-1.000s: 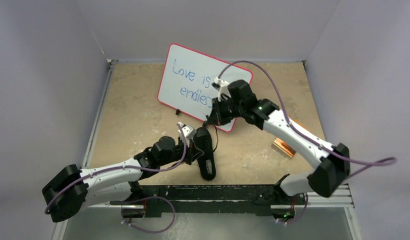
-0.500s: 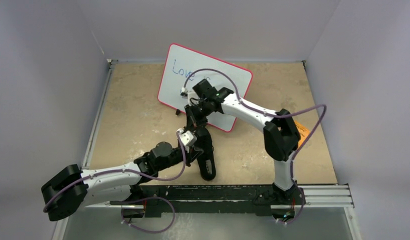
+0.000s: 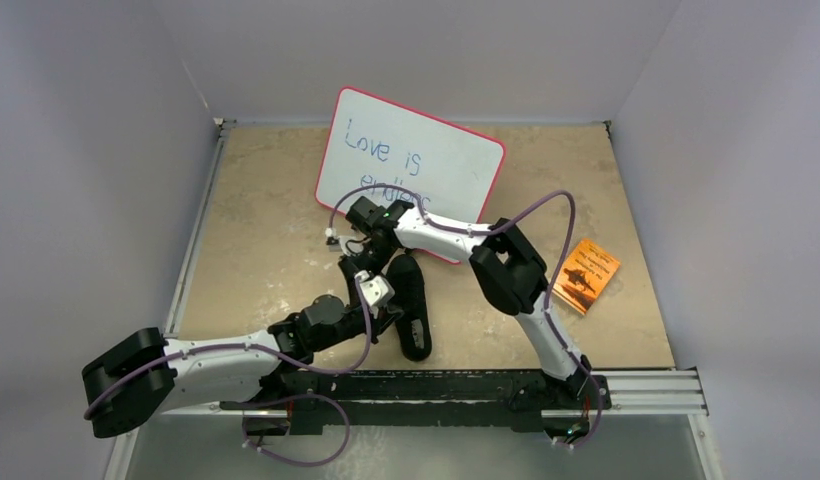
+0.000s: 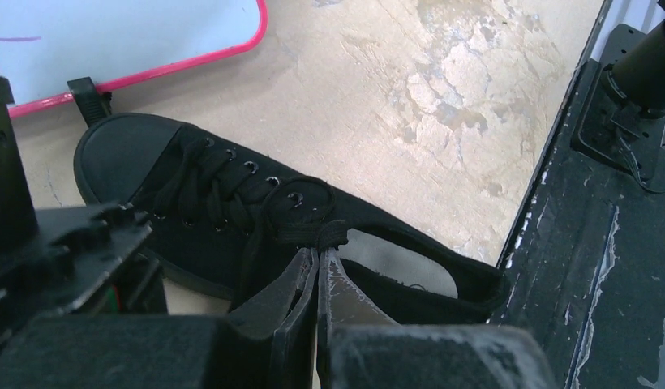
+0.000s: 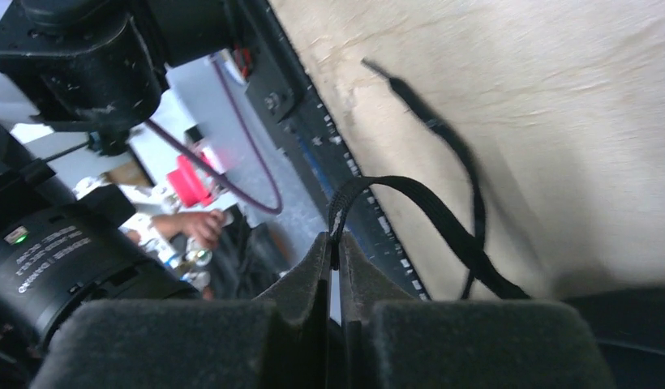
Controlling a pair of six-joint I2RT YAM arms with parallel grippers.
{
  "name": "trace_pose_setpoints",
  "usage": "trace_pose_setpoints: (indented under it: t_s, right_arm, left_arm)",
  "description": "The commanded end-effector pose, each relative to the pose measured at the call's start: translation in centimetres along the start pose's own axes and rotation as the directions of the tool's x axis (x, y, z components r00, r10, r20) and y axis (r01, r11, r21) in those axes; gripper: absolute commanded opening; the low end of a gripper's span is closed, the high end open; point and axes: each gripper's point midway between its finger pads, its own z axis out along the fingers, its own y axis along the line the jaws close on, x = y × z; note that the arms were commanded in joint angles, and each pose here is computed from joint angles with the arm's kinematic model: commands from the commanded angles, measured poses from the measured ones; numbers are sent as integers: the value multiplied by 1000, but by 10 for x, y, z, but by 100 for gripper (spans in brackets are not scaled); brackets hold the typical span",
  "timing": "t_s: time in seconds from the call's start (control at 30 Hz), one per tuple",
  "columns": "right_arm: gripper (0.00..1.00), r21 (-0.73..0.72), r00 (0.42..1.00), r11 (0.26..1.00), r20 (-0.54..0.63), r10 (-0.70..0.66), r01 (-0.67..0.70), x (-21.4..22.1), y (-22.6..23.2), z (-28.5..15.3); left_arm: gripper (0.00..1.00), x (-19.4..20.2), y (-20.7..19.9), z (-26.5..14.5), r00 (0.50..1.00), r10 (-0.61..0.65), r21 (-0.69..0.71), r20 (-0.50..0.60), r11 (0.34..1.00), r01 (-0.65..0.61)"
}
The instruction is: Tie the shoes
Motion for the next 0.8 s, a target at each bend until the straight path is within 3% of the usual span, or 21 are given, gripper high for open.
trace_pose_setpoints:
  t_s: [0.0, 0.1, 0.2, 0.4, 0.57, 0.63, 0.67, 0.77]
  right_arm:
    - [13, -134, 996, 991, -85, 10, -22, 16, 34, -10]
    - [37, -125, 996, 992, -88, 13, -24, 17, 36, -17]
    - [51, -118, 997, 991, -55, 48, -55, 15, 40, -34]
    - [70, -43, 988, 996, 127, 89, -84, 3, 22, -96]
    - [75, 102, 956, 995, 293, -9, -22, 25, -25, -139]
    - [76, 206, 901, 971, 386, -198, 125, 28, -30, -151]
    - [77, 249, 844, 945, 440, -305, 212, 24, -23, -156]
    - [77, 251, 733, 908, 536, -418, 335, 33, -7, -158]
  left_arm:
    - [0, -8, -3, 1, 998, 1, 8, 60, 1000, -1]
    - [0, -8, -4, 0, 998, -13, 14, 63, 1000, 12]
    - [0, -10, -7, -1, 997, -33, 28, 74, 999, 31]
    - [0, -14, -12, 0, 988, -121, 48, 96, 992, 117]
    - [0, -32, -12, -3, 947, -264, 49, 180, 964, 260]
    - [0, -35, -13, -3, 931, -309, 58, 194, 951, 303]
    - [0, -35, -14, -3, 924, -328, 63, 195, 945, 322]
    - [0, -33, -15, -1, 904, -382, 76, 191, 924, 374]
